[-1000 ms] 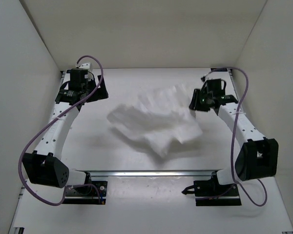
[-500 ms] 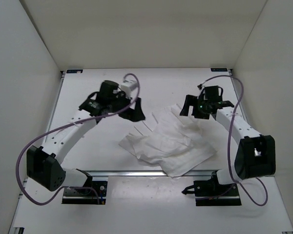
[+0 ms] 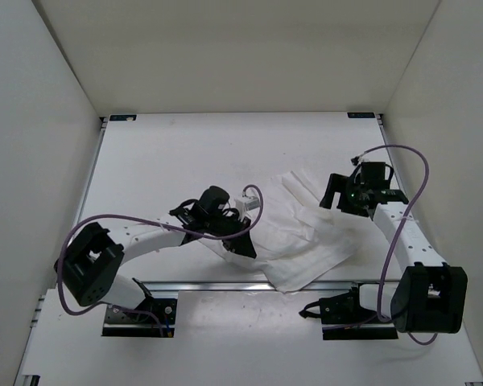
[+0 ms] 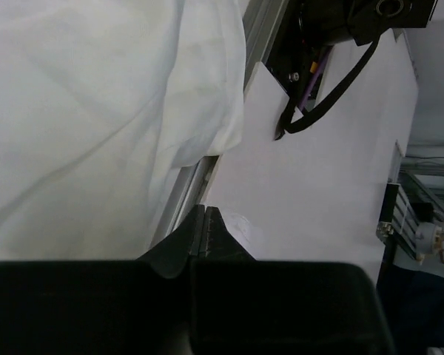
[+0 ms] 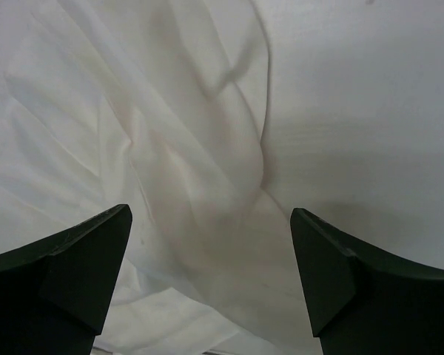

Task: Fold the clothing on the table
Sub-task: Move the skirt to the center of the board

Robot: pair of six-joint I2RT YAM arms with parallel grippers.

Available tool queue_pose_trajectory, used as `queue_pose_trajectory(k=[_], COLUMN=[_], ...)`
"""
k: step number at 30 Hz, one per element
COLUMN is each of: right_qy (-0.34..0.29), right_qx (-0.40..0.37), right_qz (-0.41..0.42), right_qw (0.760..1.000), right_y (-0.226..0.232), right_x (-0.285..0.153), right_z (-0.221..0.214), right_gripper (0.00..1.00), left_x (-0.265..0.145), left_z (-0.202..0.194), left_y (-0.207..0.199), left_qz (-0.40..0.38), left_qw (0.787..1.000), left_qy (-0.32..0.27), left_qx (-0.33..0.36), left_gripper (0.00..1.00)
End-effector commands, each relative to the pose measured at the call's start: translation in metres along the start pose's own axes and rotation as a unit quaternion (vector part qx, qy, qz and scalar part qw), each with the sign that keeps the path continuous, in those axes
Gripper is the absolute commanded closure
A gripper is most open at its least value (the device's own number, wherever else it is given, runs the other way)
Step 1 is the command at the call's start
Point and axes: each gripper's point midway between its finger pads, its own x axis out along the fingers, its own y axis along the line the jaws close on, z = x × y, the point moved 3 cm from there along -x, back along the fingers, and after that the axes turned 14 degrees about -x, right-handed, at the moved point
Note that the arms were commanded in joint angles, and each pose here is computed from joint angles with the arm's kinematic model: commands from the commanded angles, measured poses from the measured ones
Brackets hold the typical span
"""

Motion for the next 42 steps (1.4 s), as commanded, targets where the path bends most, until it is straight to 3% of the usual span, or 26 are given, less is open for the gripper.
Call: queue_pose_trajectory(k=[1, 4, 9, 12, 16, 20, 22, 26, 29, 32, 35, 40, 42], right_qy=[0.014, 0.042, 0.014, -0.004, -0.004, -0.015, -0.014, -0.019, -0.012, 0.005, 0.002, -0.025, -0.047], right_qx=[0.002, 0.013, 0.005, 0.005, -0.012, -0.022, -0.022, -0.039, -0.055, -0.062, -0.068, -0.07, -0.074], right_qz=[0.008, 0.014, 0.025, 0.029, 0.029, 0.017, 0.019, 0.028, 0.035, 0.063, 0.097, 0.178, 0.212], right_qw=[1.0, 0.999, 1.0, 1.0, 0.999, 1.0, 0.999, 0.999, 0.998, 0.996, 0.993, 0.981, 0.973], right_y=[0.006, 0.008, 0.017, 0.015, 0.015, 0.012, 0.012, 0.018, 0.029, 0.04, 0.054, 0.084, 0.1], right_x=[-0.001, 0.002, 0.0, -0.003, -0.004, -0.004, -0.004, -0.003, 0.003, 0.011, 0.011, 0.005, 0.003], right_z=[-0.018, -0.036, -0.023, -0.009, 0.002, 0.016, 0.018, 0.029, 0.03, 0.023, 0.02, 0.009, 0.009], right_gripper=[0.14, 0.16, 0.17, 0.19, 0.19, 0.18, 0.17, 0.16, 0.14, 0.13, 0.12, 0.12, 0.09], left_x=[0.016, 0.022, 0.018, 0.011, 0.003, -0.014, -0.022, -0.08, -0.115, -0.125, -0.117, -0.116, -0.119], left_z=[-0.01, -0.001, 0.019, 0.057, 0.072, 0.098, 0.101, 0.121, 0.144, 0.176, 0.189, 0.179, 0.15], left_y=[0.0, 0.03, 0.092, 0.113, 0.15, 0.185, 0.19, 0.228, 0.242, 0.231, 0.207, 0.159, 0.156], left_qz=[-0.036, 0.034, 0.183, 0.239, 0.319, 0.385, 0.389, 0.39, 0.389, 0.383, 0.36, 0.349, 0.358], left_qw=[0.999, 0.998, 0.976, 0.956, 0.922, 0.886, 0.88, 0.842, 0.838, 0.852, 0.873, 0.886, 0.883], left_qy=[0.0, -0.036, -0.071, -0.102, -0.097, -0.128, -0.14, -0.216, -0.24, -0.24, -0.23, -0.235, -0.219], left_qx=[-0.008, -0.047, -0.097, -0.136, -0.198, -0.226, -0.234, -0.304, -0.298, -0.265, -0.236, -0.193, -0.208], left_gripper=[1.0, 1.0, 1.0, 1.0, 1.0, 1.0, 1.0, 1.0, 1.0, 1.0, 0.89, 0.36, 0.27])
